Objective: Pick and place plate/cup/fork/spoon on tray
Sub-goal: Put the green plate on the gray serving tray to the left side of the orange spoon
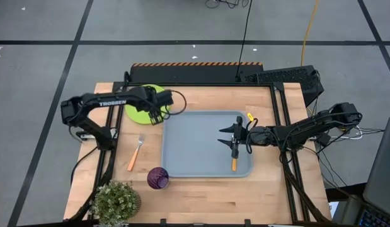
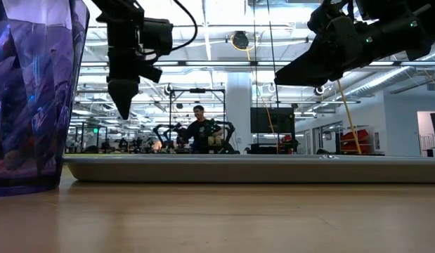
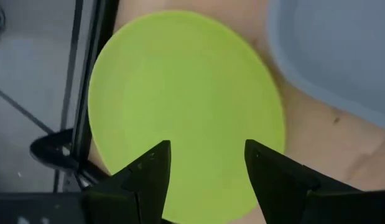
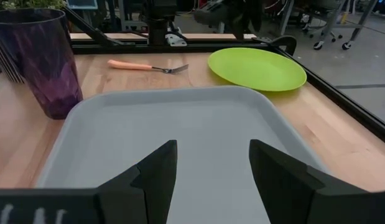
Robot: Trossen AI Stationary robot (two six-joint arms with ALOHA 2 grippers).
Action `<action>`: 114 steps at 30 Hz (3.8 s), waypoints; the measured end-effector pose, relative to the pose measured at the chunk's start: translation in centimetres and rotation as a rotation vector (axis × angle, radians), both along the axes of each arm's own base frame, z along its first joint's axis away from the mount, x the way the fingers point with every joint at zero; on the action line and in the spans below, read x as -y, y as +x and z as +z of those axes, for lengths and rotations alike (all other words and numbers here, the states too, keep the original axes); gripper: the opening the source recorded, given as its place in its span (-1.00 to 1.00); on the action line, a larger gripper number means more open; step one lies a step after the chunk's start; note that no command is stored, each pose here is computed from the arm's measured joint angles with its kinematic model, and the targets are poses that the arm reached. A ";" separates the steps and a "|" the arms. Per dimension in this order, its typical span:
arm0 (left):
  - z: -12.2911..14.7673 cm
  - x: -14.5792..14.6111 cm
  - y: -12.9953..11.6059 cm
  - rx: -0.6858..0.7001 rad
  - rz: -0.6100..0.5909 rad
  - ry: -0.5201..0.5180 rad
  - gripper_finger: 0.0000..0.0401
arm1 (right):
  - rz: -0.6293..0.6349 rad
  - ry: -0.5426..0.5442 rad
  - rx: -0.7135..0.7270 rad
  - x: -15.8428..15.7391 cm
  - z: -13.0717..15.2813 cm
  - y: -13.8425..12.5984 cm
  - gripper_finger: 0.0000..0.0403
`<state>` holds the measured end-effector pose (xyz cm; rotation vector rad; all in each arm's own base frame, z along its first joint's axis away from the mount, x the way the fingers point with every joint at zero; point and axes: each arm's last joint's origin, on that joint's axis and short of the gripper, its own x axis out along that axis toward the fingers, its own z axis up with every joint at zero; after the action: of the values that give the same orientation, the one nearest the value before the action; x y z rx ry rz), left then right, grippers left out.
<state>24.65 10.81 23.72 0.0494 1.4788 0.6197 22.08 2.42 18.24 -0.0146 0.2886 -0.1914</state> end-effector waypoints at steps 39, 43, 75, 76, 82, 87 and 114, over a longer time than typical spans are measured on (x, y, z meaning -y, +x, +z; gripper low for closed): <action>-8.1 9.9 -2.1 -0.106 -0.329 0.307 0.04 | -0.011 0.013 -0.059 0.1 -0.6 -0.2 -0.04; -8.8 9.9 -2.6 -0.131 -0.346 0.297 0.04 | -0.007 -0.002 -0.062 0.1 -0.6 -0.2 -0.04; -9.8 6.4 -2.6 -0.095 -0.244 0.163 0.04 | -0.019 -0.004 -0.063 0.4 -0.6 -0.2 -0.04; -9.8 6.4 -2.6 -0.094 -0.244 0.163 0.04 | -0.019 -0.004 -0.063 0.4 -0.6 -0.2 -0.04; -10.4 6.4 -2.4 -0.100 -0.266 0.120 0.04 | -0.019 -0.005 -0.064 0.4 -0.6 -0.2 -0.04; -11.3 6.2 -2.2 -0.144 -0.264 0.113 0.04 | -0.019 -0.006 -0.064 0.4 -0.6 -0.2 -0.04; -11.1 4.6 -3.1 -0.217 -0.174 0.222 -0.98 | -0.037 -0.005 -0.066 0.7 -0.6 -0.1 -0.04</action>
<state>21.58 6.26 12.61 0.4249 1.5877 0.6492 21.93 1.73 17.62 -0.0202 0.3545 -0.2284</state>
